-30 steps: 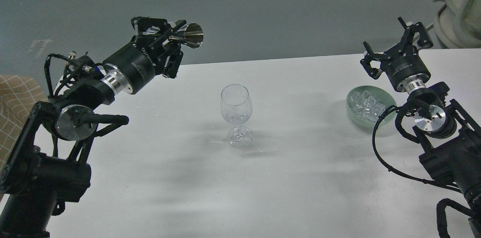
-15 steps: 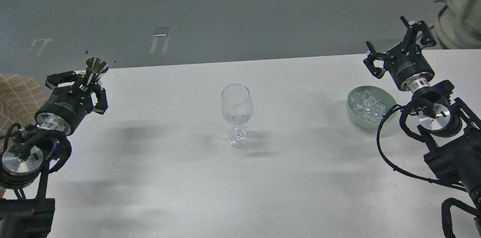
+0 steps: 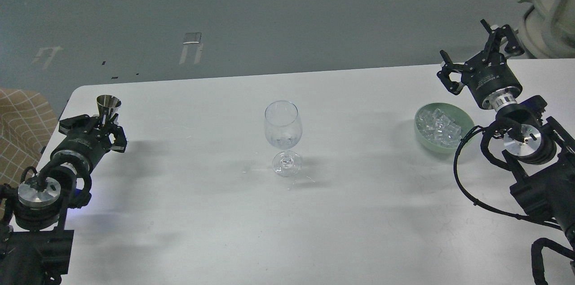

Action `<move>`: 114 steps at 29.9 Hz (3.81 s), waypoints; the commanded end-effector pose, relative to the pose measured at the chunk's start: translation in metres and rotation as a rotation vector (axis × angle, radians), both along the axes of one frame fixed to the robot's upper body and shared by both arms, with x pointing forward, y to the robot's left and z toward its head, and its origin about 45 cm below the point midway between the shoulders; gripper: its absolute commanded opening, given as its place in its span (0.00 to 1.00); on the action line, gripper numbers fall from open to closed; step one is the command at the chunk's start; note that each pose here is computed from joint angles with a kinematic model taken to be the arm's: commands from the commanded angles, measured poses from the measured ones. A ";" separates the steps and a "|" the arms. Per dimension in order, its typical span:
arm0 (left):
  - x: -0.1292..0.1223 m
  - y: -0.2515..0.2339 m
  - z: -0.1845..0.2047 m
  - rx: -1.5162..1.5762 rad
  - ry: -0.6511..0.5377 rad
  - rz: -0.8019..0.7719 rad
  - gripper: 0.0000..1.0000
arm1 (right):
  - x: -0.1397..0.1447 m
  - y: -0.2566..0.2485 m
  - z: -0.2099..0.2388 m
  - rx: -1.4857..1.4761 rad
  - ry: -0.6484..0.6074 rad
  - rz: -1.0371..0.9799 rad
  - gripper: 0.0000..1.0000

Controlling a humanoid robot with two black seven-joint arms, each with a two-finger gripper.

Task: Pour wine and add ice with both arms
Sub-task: 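Move the jigger back and lower it onto the table with the left gripper, then open the left gripper, release the jigger, and raise both arms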

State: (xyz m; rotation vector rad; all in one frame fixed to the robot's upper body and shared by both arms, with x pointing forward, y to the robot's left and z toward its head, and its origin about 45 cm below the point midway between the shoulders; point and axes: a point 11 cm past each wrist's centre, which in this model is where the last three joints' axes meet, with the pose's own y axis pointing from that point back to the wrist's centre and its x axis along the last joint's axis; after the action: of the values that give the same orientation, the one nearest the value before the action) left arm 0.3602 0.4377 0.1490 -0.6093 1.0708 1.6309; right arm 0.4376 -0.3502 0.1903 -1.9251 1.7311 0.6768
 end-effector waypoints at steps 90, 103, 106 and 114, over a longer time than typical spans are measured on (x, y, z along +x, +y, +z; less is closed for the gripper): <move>0.007 -0.042 -0.010 -0.169 -0.193 0.012 0.68 | -0.007 -0.013 -0.006 -0.022 0.020 -0.021 1.00; 0.023 -0.036 0.060 -0.072 -0.309 -0.056 0.96 | -0.006 -0.012 -0.005 -0.017 0.015 -0.022 1.00; 0.023 -0.043 0.079 -0.016 -0.343 -0.111 0.98 | -0.005 -0.013 -0.002 -0.025 0.008 -0.020 1.00; 0.021 -0.035 0.135 0.235 -0.390 -0.246 0.98 | 0.017 0.007 0.034 -0.122 -0.058 0.064 1.00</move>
State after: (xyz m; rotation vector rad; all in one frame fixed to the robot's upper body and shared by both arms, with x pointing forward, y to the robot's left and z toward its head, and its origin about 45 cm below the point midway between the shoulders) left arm 0.3822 0.3945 0.2708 -0.6622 0.6985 1.3143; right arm 0.4467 -0.3538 0.2124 -1.9834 1.7303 0.5948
